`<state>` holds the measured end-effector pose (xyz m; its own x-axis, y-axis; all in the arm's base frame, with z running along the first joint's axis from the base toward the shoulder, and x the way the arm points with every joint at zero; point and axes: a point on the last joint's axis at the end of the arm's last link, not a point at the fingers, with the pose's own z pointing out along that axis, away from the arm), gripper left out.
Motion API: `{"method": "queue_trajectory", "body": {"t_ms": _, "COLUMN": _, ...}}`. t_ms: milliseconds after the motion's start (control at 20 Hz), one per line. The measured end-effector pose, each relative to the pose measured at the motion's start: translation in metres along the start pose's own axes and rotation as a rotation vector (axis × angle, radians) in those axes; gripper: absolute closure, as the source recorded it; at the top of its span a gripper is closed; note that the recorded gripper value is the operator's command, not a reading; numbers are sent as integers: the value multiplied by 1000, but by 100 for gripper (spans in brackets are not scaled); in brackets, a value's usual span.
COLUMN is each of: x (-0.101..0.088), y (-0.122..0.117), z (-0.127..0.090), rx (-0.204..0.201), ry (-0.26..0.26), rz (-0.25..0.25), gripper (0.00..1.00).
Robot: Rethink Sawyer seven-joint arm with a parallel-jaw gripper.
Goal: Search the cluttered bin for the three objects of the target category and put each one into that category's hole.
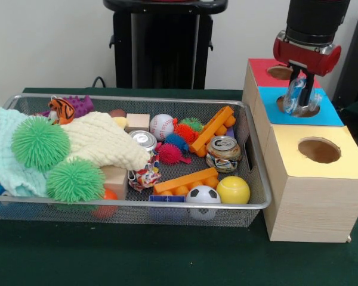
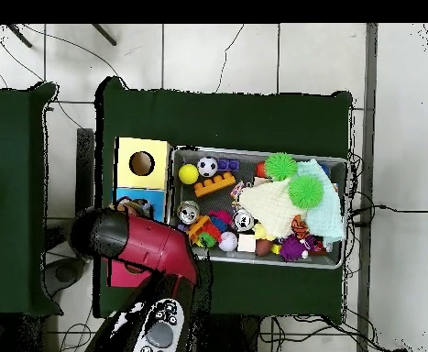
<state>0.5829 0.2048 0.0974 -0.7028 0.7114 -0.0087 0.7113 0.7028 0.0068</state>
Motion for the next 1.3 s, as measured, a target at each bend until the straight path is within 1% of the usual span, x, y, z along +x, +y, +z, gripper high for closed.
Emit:
{"method": "queue_trajectory", "body": {"t_ms": 300, "x": 0, "y": -3, "z": -4, "rx": 8, "ry": -10, "rz": -4, "gripper": 100}}
{"method": "queue_trajectory", "body": {"t_ms": 450, "x": -1, "y": -5, "z": -10, "rx": 26, "ry": -28, "rz": -20, "gripper": 100}}
{"method": "queue_trajectory", "body": {"t_ms": 550, "x": -3, "y": -7, "z": -15, "rx": 42, "ry": -54, "rz": -38, "gripper": 100}}
{"method": "queue_trajectory", "body": {"t_ms": 650, "x": -10, "y": -9, "z": -24, "rx": 67, "ry": -105, "rz": -64, "gripper": 100}}
{"method": "queue_trajectory", "body": {"t_ms": 750, "x": -15, "y": -9, "z": -29, "rx": 80, "ry": -132, "rz": -76, "gripper": 100}}
{"method": "queue_trajectory", "body": {"t_ms": 800, "x": -19, "y": -9, "z": -37, "rx": 92, "ry": -162, "rz": -86, "gripper": 100}}
{"method": "queue_trajectory", "body": {"t_ms": 850, "x": -21, "y": -8, "z": -41, "rx": 96, "ry": -176, "rz": -91, "gripper": 100}}
{"method": "queue_trajectory", "body": {"t_ms": 1000, "x": -27, "y": -4, "z": -51, "rx": 96, "ry": -200, "rz": -95, "gripper": 100}}
{"method": "queue_trajectory", "body": {"t_ms": 1100, "x": -35, "y": -1, "z": -59, "rx": 90, "ry": -224, "rz": -95, "gripper": 100}}
{"method": "queue_trajectory", "body": {"t_ms": 1300, "x": -41, "y": 2, "z": -61, "rx": 89, "ry": -237, "rz": -96, "gripper": 100}}
